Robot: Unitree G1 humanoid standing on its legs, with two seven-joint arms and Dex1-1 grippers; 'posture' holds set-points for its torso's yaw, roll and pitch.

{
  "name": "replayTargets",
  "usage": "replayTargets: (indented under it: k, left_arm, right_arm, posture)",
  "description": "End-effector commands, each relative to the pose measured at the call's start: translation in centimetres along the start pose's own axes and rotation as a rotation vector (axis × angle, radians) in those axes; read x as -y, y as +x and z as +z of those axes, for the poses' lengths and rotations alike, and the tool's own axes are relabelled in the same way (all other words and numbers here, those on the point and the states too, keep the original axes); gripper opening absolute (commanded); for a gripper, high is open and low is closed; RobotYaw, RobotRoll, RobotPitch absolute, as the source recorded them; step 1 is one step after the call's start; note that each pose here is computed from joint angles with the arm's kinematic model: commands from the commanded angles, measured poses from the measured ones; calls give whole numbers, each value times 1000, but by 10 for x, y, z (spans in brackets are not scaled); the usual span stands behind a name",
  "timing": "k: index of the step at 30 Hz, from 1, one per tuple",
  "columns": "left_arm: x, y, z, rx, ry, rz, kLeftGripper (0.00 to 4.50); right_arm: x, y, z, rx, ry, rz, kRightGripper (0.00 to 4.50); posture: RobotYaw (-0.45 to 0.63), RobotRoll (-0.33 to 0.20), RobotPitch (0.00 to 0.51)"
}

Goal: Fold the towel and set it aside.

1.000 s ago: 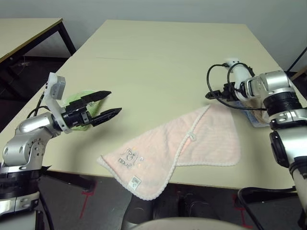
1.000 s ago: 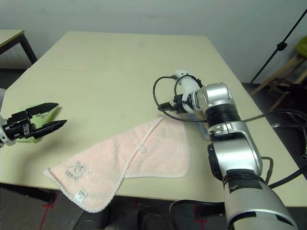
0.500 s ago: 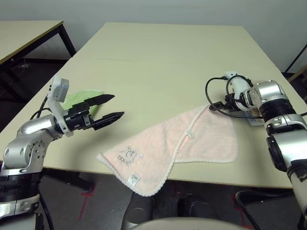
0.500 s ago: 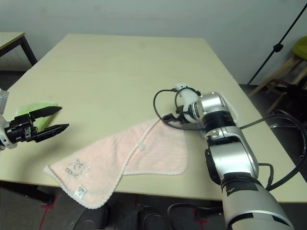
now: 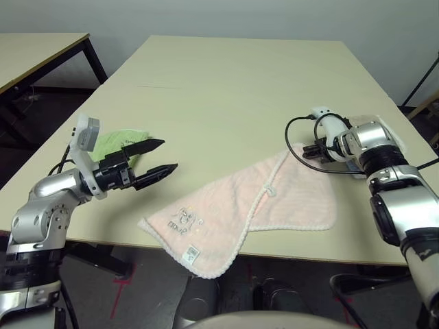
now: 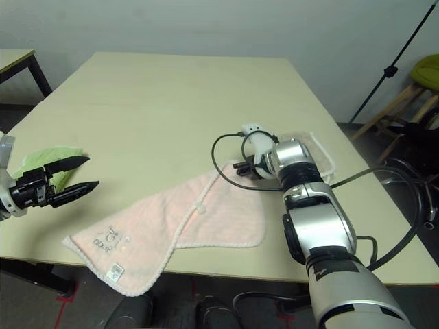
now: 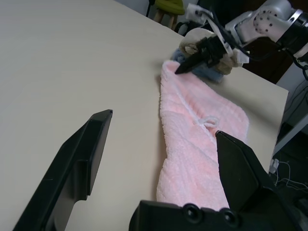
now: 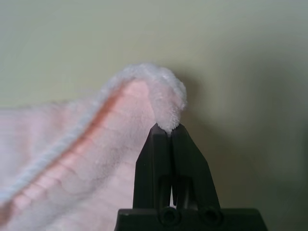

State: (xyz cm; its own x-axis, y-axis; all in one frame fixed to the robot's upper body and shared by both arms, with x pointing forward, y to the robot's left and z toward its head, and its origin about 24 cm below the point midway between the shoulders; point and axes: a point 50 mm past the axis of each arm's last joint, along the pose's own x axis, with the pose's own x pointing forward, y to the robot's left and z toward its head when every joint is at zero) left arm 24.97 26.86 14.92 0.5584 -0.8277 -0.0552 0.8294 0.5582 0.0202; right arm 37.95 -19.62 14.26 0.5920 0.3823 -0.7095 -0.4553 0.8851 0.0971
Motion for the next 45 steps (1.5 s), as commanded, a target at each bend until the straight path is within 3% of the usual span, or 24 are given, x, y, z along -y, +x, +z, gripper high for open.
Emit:
replayTargets:
  k: [1,8,12,16,21,27,38,45]
  left_arm:
    - [11,6,-5,-42,-56,-47,4500]
    - [52,16,-7,-178,-194,-185,4500]
    - [55,19,-6,-173,-201,-170,4500]
    - [56,24,-3,-173,-180,-144,4500]
    - [57,37,2,-114,-178,-114,4500]
    - [61,55,4,-105,-203,-94,4500]
    - [58,110,-22,-407,-211,-85,4500]
    - [60,117,-19,-500,-261,-186,4500]
  right_arm:
    - [-21,-18,30,94,-24,99,19]
    - [-51,-60,69,241,-106,219,19]
    - [-65,-77,90,327,-145,270,19]
    - [-93,-111,122,418,-191,389,19]
    - [-109,-128,143,497,-196,429,19]
    - [-112,-123,155,536,-164,396,19]
    - [-99,-93,165,561,-115,246,19]
    - [-97,-85,169,579,-127,199,19]
  posture:
    - [206,0,48]
    - [204,0,53]
    - [204,0,51]
    - [204,0,50]
    - [203,0,51]
    - [216,0,51]
    - [219,0,19]
    - [158,0,28]
